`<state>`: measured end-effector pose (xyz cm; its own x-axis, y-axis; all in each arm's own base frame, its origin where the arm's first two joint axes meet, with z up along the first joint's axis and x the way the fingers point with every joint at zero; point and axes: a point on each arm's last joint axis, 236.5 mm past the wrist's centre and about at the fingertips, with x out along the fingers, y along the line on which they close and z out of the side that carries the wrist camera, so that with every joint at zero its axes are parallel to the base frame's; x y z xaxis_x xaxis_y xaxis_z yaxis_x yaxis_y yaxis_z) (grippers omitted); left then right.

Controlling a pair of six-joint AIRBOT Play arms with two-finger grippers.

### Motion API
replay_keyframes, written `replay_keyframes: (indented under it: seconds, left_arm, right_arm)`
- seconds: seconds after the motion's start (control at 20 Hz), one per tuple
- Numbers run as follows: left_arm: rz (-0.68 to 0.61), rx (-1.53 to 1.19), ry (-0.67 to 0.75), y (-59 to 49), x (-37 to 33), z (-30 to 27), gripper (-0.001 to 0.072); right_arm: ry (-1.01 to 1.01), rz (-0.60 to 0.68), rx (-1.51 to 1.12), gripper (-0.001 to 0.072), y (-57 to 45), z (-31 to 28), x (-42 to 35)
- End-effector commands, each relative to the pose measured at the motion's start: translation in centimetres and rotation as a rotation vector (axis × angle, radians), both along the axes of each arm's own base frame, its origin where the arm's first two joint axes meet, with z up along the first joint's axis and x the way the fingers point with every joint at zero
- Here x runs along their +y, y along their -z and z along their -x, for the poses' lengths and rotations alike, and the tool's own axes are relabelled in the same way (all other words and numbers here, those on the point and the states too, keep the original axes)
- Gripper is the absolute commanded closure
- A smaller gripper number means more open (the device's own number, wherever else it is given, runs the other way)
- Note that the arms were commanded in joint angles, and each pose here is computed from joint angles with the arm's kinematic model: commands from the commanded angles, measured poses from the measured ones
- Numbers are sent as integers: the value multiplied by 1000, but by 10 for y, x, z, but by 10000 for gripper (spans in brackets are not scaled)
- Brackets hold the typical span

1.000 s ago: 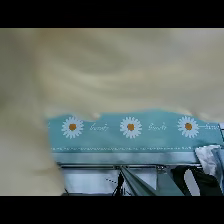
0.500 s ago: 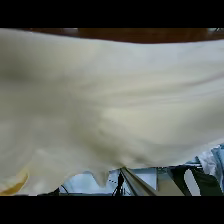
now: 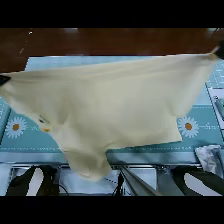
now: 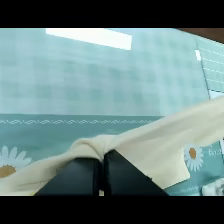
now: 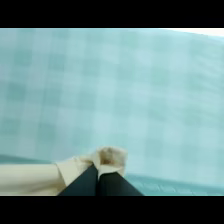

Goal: Fold the shirts.

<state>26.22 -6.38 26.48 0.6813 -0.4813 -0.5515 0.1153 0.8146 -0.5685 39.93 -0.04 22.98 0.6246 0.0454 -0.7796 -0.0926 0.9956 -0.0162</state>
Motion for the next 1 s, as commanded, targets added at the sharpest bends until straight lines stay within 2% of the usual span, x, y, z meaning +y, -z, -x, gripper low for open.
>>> replay_keyframes:
  seconds: [0.0,0.15,0.35,0.5,0.65,0.7,0.75,0.8,0.85,0.9,0.95]
  left_arm:
    - [51,53,-70,61,36,-63,685]
    - [116,63,-133,91,60,-118,684]
    - [136,52,-62,136,42,-175,684]
    - [142,135,-9,182,9,-195,684]
    - [93,306,18,239,-5,-186,685]
    - [109,367,5,251,-5,-181,679]
    - [115,391,15,256,-6,-178,614]
    - [120,406,28,257,-6,-173,497]
    - [115,414,67,253,-5,-166,404]
    - [104,428,106,248,1,-158,296]
    - [83,460,130,244,12,-147,266]
  right_arm:
    - [-2,-32,-71,691,54,-97,29]
    - [86,-112,-139,691,84,-148,29]
    - [148,-164,-170,691,115,-181,27]
    - [146,-150,-101,691,141,-179,27]
    - [120,-56,55,690,180,-159,16]
    - [121,-51,90,662,188,-153,15]
    - [121,-49,110,474,191,-149,15]
    - [121,-48,114,267,189,-147,15]
    - [112,-40,113,223,182,-144,15]
    - [91,-4,106,223,172,-139,10]
    - [64,75,101,223,157,-131,-2]
